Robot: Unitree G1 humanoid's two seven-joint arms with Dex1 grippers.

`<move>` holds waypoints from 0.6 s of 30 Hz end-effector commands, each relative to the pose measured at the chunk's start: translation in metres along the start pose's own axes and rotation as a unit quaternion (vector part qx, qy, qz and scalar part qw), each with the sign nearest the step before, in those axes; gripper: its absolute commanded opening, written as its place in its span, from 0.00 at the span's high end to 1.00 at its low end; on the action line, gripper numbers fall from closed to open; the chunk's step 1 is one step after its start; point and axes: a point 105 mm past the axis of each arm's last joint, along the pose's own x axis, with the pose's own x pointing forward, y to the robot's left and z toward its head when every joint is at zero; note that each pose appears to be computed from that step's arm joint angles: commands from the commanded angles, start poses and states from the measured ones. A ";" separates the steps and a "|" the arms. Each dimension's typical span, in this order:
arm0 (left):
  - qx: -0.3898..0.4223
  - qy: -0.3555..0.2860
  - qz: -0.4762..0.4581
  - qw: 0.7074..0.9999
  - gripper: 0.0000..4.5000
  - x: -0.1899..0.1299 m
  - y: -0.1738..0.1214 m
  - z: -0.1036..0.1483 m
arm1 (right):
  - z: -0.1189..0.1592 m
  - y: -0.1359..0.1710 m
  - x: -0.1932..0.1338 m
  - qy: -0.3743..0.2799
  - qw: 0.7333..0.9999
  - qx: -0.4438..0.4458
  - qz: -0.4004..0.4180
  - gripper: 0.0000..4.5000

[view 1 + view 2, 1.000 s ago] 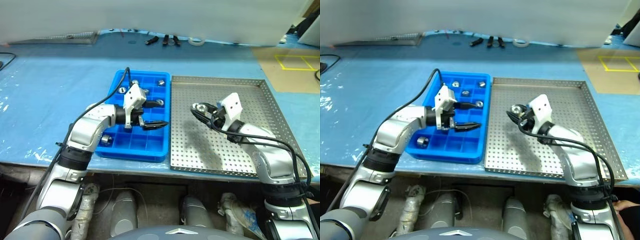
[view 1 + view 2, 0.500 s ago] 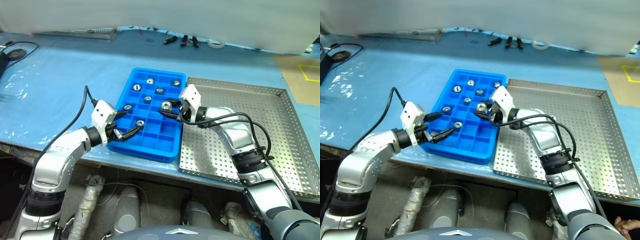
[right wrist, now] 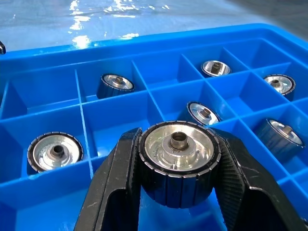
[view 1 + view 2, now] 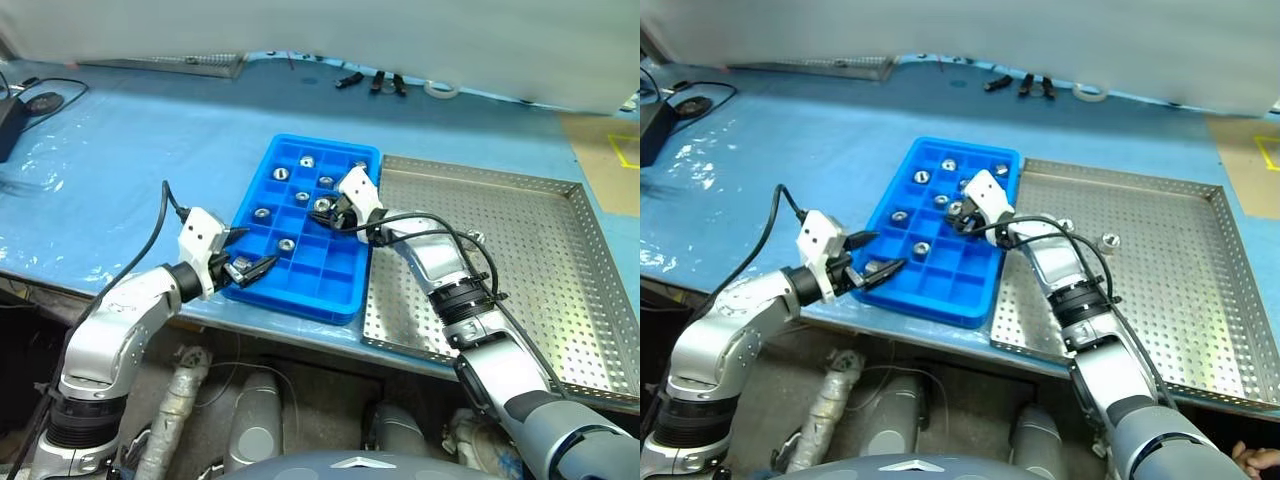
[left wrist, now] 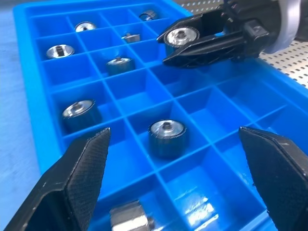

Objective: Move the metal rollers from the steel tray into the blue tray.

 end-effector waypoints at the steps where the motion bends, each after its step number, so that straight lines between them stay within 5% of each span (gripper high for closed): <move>1: 0.009 -0.015 -0.014 1.000 0.00 0.003 -0.003 0.009 | 0.009 0.002 -0.007 -0.017 1.000 -0.009 0.002 0.63; 5: 0.010 -0.014 -0.023 1.000 0.00 0.006 -0.004 0.010 | 0.008 0.012 -0.009 -0.021 1.000 -0.004 0.015 0.63; 11: 0.010 -0.016 -0.039 0.999 0.00 0.012 -0.005 0.014 | 0.013 0.011 -0.009 -0.027 1.000 -0.008 -0.009 0.19; 18: 0.013 -0.017 -0.070 0.997 0.00 0.023 -0.009 0.017 | 0.023 -0.010 -0.027 -0.045 0.997 -0.013 -0.054 0.19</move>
